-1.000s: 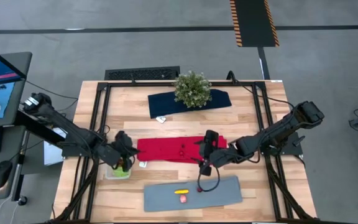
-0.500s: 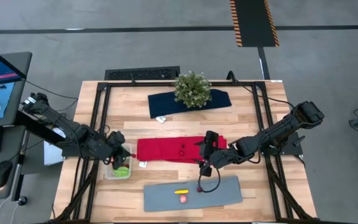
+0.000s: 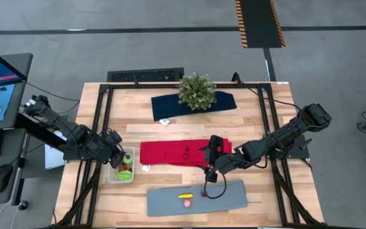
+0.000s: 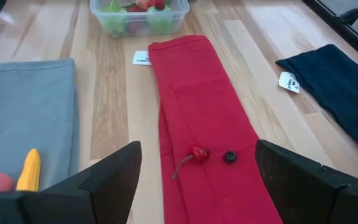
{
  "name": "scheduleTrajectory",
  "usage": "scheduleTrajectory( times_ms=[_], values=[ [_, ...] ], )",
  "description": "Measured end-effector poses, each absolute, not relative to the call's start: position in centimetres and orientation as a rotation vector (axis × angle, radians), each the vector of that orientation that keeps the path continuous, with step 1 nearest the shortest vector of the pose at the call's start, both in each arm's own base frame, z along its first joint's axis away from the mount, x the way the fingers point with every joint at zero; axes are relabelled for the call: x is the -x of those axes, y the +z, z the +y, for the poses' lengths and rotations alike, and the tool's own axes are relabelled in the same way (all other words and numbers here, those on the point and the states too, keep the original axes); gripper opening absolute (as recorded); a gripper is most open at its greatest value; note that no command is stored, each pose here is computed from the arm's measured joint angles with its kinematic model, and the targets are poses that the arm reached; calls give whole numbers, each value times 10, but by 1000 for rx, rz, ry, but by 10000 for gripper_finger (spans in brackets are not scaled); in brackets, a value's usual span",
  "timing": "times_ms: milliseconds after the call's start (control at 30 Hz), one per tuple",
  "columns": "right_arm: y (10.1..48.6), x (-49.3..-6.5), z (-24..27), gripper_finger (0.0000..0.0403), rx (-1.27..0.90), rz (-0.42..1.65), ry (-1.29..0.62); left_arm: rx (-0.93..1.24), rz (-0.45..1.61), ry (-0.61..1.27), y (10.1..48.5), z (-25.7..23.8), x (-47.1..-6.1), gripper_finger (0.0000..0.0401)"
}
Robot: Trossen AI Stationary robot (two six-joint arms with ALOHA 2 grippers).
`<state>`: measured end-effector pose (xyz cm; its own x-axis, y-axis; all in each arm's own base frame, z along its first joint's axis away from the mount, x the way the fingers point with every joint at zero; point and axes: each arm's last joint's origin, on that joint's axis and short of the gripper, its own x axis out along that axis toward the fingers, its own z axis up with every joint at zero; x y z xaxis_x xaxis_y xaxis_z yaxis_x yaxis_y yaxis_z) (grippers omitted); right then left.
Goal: Pick and placing Produce into tupperware
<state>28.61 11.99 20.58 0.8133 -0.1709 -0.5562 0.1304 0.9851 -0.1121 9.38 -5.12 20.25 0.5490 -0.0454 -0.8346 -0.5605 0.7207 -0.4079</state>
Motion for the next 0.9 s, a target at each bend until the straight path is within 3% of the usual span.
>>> scheduleTrajectory(
  times_ms=[300,500,700,900],
  values=[
    [206,-286,120,336,55,599,-166,746,923,363,203,-51,-95,7],
    [201,-284,119,336,51,593,-166,558,607,319,219,-53,-111,7],
    [198,-283,118,336,39,593,-171,452,284,147,250,-67,-136,7],
    [188,-288,118,336,-4,611,-193,303,175,77,254,-84,-160,7]
  ],
)
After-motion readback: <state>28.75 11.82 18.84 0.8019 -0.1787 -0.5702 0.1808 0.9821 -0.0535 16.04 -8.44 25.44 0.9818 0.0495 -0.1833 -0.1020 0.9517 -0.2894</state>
